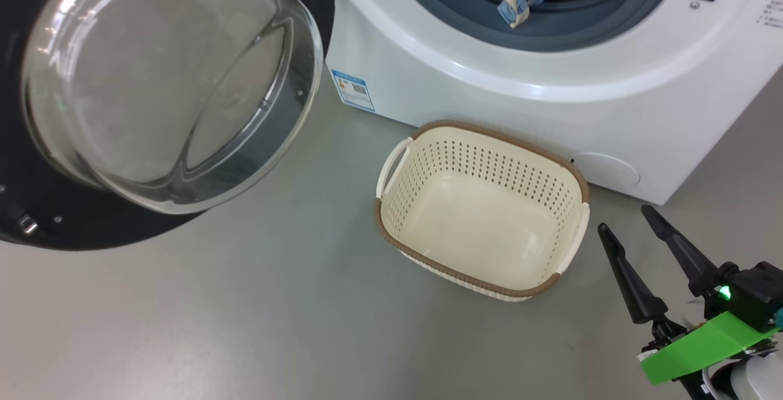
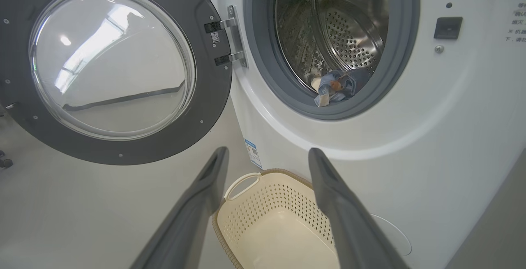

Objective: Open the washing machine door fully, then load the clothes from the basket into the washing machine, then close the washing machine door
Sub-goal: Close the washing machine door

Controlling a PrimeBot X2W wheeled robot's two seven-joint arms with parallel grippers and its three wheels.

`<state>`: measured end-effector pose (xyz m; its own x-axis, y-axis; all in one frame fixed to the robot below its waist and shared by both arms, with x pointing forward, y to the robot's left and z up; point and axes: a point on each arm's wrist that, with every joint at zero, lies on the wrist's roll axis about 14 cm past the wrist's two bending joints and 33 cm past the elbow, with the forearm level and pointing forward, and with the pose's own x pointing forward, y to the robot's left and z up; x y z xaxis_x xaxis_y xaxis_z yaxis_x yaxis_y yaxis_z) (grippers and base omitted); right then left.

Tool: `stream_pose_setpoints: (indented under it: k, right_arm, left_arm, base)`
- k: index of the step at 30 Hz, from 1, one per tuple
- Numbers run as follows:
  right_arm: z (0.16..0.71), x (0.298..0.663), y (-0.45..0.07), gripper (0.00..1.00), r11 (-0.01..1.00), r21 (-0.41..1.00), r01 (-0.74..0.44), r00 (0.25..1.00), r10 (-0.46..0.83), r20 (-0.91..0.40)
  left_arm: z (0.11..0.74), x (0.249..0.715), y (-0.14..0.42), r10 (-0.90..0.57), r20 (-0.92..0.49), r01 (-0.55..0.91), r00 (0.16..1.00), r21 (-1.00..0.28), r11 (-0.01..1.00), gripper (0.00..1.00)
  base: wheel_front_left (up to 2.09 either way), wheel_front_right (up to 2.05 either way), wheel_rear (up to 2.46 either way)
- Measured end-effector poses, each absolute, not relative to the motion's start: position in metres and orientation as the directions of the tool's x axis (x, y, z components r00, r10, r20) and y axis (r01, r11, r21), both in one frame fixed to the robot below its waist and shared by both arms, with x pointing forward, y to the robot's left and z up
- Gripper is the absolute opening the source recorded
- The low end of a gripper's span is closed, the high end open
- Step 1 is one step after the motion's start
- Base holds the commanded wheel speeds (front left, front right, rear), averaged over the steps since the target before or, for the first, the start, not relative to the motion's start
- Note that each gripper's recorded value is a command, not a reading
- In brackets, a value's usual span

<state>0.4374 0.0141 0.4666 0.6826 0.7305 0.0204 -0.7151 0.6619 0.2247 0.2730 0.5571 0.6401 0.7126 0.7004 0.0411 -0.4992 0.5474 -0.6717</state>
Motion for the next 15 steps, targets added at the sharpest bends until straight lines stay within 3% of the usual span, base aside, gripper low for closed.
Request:
stream_pose_setpoints:
  k: [7, 15]
  right_arm:
    - [0.454, 0.442, 0.008, 1.0, 0.669, 0.233, -0.705, 0.688, 0.726, -0.004]
    - [0.452, 0.449, 0.005, 1.0, 0.672, 0.225, -0.706, 0.689, 0.725, -0.004]
  left_arm:
    - [0.601, 0.293, 0.553, 0.622, -0.171, -0.551, 0.764, -0.674, 0.492, 0.0]
    - [0.581, 0.309, 0.541, 0.532, -0.29, -0.562, 0.795, -0.682, 0.468, 0.0]
  base:
    - [0.0, 0.0, 0.0]
    - [0.0, 0.0, 0.0]
